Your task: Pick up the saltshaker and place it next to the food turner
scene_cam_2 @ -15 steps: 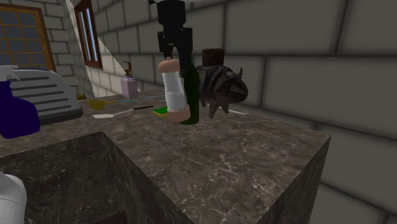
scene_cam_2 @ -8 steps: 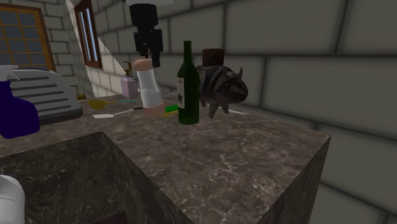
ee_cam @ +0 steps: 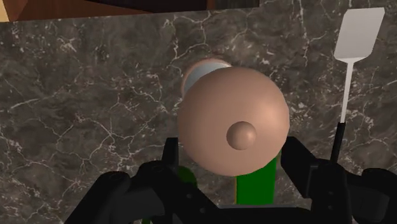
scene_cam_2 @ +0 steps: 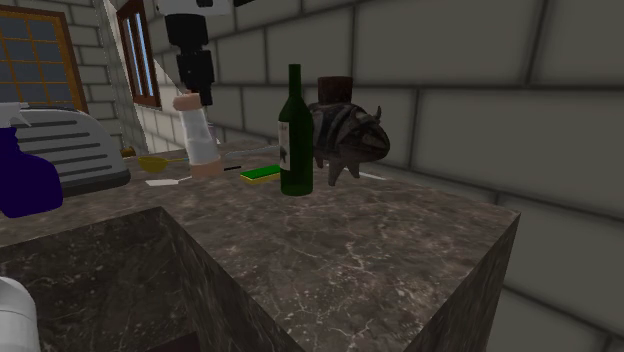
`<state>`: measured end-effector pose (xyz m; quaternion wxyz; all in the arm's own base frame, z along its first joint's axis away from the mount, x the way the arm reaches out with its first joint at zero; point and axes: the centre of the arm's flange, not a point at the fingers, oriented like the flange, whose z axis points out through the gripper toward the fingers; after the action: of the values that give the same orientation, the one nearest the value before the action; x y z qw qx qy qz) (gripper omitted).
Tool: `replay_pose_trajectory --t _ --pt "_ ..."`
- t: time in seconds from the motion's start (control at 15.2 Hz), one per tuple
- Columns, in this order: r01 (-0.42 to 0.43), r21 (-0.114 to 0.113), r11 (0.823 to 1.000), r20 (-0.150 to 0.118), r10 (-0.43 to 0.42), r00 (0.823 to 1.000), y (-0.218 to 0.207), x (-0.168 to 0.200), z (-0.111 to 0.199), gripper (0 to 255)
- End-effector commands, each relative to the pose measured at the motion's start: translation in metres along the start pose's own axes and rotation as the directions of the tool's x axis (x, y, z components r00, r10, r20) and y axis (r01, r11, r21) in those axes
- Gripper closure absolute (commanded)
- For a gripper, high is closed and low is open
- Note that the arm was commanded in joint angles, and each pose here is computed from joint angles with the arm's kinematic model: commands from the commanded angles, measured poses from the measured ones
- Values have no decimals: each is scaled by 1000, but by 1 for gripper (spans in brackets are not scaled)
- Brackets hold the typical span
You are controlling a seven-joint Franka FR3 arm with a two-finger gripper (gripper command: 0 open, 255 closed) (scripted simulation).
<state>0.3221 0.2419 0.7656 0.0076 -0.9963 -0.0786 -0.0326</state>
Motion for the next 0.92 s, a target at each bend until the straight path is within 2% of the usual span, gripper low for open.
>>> replay_pose_trajectory --t 0.0,0.46,0.86 --pt "-1 0 1000 0 1 1000 -27 -13 -3 255" --pt "-1 0 1000 0 1 1000 -110 -51 -5 255" --pt "-1 0 1000 0 1 1000 -117 -56 21 255"
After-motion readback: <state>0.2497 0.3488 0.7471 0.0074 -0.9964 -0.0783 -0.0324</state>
